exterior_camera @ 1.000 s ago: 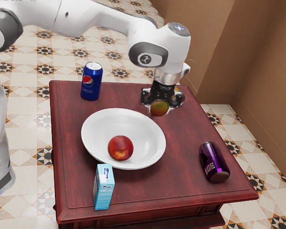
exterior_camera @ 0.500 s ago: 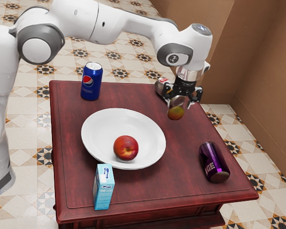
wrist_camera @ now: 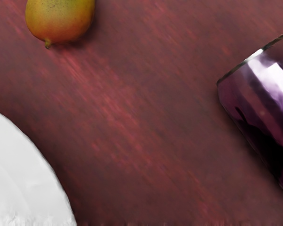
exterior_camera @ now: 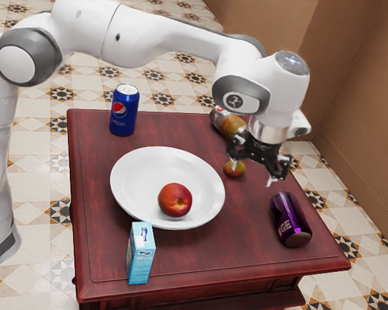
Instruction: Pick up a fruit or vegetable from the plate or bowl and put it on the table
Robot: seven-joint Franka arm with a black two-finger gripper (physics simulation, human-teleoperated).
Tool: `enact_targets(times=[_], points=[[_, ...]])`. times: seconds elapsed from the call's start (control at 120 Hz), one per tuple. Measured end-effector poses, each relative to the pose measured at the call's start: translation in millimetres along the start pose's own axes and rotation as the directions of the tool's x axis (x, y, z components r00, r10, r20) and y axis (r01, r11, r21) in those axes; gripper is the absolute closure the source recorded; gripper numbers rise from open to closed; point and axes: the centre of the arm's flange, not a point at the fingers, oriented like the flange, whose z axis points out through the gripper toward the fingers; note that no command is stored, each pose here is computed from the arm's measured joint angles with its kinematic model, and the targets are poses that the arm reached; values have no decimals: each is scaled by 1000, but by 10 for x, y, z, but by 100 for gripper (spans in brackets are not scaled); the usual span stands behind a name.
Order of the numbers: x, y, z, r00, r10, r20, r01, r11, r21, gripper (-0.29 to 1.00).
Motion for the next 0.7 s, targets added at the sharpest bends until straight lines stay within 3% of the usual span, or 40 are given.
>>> enact_targets(times=[0.075,0.158,0.233,0.308,0.392,0.433,0.7], points=[[-315,114,-100,996,84,12,-83,996,-22,0],[-317,82,-245,994,107,0,-107,993,-40,0],[-22,-79,-805,996,69,-62,-75,991,-107,0],[701,-458,-1234,993,-18,-119,0,988,-152,0],[1686,-1046,-935,985,-135,-111,127,989,-70,0],[1959,-1257,-788,982,-157,-101,154,987,-33,0],[2165,-1484,-603,1000,6,-20,-6,1000,17,0]])
